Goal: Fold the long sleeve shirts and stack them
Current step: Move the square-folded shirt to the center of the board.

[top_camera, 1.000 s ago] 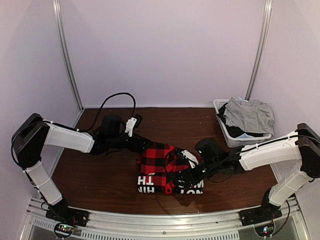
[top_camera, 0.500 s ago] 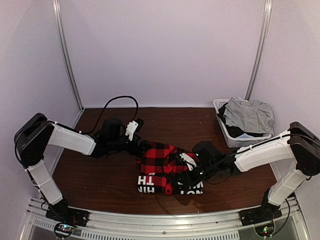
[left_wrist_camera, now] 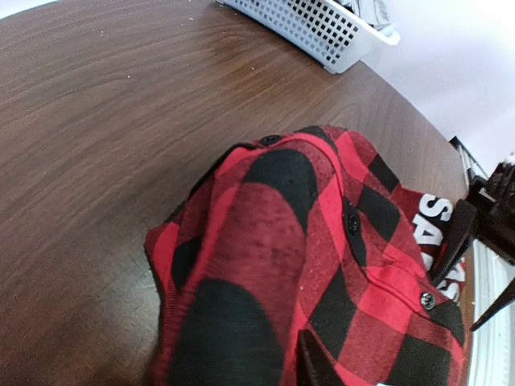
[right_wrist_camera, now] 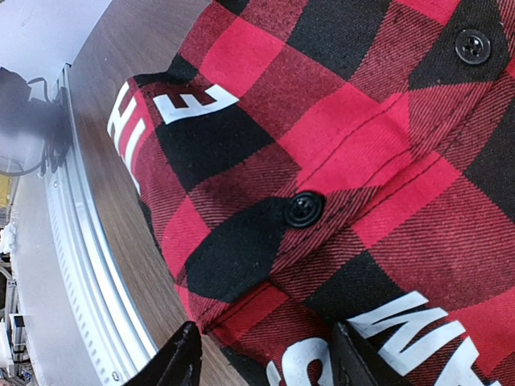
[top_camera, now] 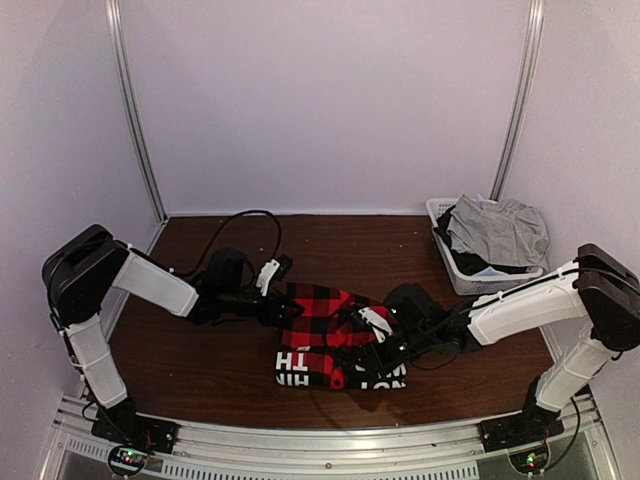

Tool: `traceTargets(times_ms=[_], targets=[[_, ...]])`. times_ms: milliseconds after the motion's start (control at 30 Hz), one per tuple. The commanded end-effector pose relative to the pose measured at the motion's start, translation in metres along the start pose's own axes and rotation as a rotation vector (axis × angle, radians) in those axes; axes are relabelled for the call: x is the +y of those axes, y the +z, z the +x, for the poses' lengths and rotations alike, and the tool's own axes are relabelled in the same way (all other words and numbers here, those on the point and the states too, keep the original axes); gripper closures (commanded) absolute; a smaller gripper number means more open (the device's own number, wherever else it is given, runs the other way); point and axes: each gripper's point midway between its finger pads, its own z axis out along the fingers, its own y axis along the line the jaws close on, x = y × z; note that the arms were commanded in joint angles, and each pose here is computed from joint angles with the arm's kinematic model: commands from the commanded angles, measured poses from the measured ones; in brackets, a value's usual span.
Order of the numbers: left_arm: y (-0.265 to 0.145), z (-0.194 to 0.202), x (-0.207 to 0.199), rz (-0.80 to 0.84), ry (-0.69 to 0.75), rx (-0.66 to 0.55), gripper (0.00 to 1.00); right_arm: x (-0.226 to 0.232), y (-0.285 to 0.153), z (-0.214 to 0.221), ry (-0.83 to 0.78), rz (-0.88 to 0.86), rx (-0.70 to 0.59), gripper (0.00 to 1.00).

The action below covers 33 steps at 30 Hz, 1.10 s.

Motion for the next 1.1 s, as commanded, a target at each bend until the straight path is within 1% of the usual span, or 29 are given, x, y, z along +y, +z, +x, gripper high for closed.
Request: traceTargets(times_ms=[0, 100, 133, 267, 467, 600, 833, 933, 1067], targets=[[-0.02, -0.031, -0.029, 0.103, -0.013, -0.099, 0.82, -0.002, 0.005, 0.009, 0.01, 0.001, 0.015, 0.44], [-0.021, -0.028, -0.031, 0.108, -0.064, -0.075, 0.99, -0.004, 0.006, 0.011, 0.011, 0.007, 0.018, 0.44], [-0.022, -0.027, -0.032, 0.113, -0.083, -0.066, 1.0, -0.004, 0.007, 0.011, 0.012, 0.009, 0.019, 0.44], [-0.027, -0.023, -0.042, 0.159, -0.176, -0.04, 1.0, -0.006, 0.006, 0.01, 0.019, 0.021, 0.015, 0.45], [-0.036, -0.022, -0.068, 0.206, -0.315, -0.022, 1.0, -0.001, -0.001, 0.004, 0.027, 0.014, -0.012, 0.45], [-0.048, -0.03, -0.09, 0.275, -0.434, -0.056, 1.0, 0.004, -0.006, -0.001, 0.022, 0.001, -0.027, 0.45], [-0.051, -0.061, -0.135, 0.351, -0.466, -0.086, 1.0, 0.019, -0.022, -0.012, 0.011, -0.041, -0.069, 0.45], [-0.054, -0.066, -0.15, 0.405, -0.524, -0.112, 1.0, 0.026, -0.033, -0.016, 0.002, -0.059, -0.097, 0.44], [-0.065, -0.064, -0.159, 0.458, -0.614, -0.161, 1.0, 0.034, -0.048, -0.021, -0.009, -0.078, -0.128, 0.41]])
